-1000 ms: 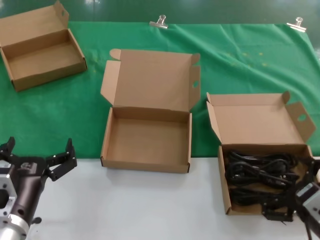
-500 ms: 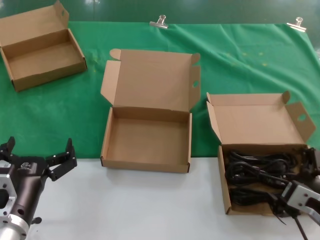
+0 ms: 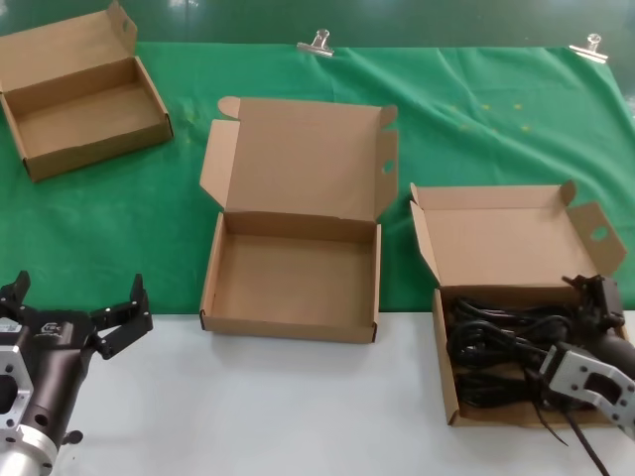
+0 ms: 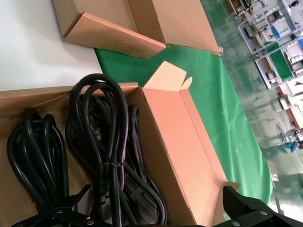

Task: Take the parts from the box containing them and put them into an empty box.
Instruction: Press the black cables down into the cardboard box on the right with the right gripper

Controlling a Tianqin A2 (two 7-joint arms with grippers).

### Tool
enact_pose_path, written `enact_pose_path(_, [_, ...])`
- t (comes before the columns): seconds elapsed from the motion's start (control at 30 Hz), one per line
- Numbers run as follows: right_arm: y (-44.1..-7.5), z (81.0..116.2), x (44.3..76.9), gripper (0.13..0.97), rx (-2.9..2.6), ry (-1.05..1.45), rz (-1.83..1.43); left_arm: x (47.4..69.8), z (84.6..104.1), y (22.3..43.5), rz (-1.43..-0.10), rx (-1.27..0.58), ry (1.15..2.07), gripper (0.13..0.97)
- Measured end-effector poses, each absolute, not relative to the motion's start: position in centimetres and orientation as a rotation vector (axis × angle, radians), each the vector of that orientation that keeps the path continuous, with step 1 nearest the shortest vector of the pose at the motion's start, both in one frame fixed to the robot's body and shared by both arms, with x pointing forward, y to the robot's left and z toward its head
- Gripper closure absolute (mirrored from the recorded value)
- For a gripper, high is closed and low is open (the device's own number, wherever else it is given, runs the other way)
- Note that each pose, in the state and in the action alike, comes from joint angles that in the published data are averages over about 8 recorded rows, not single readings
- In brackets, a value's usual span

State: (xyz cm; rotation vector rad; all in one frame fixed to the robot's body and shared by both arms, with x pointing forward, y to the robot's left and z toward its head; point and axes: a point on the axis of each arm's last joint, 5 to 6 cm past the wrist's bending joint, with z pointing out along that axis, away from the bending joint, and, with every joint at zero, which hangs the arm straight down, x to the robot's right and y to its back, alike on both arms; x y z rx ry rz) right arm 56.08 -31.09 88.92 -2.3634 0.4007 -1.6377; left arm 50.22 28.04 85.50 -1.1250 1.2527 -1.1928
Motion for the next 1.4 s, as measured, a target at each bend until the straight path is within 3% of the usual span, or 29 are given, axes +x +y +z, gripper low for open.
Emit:
enact_pose_path(0.5, [-31.0,87.9,57.4,0.187,-2.378,0.358,-1.616,50.2,85.5,28.0,-1.193,-1.125,1.253,0.132])
enact_pose_path(0.8, [-30.8,87.7,57.6,0.307,-2.381,0.335,-1.612,50.2,85.5,28.0,-1.193,-1.125,1.253,0.132])
enact_pose_path(1.4, [-30.5,87.4,57.3,0.701,-2.391,0.319,-1.602,50.2,85.5,28.0,-1.193,-1.125,1.253,0.132])
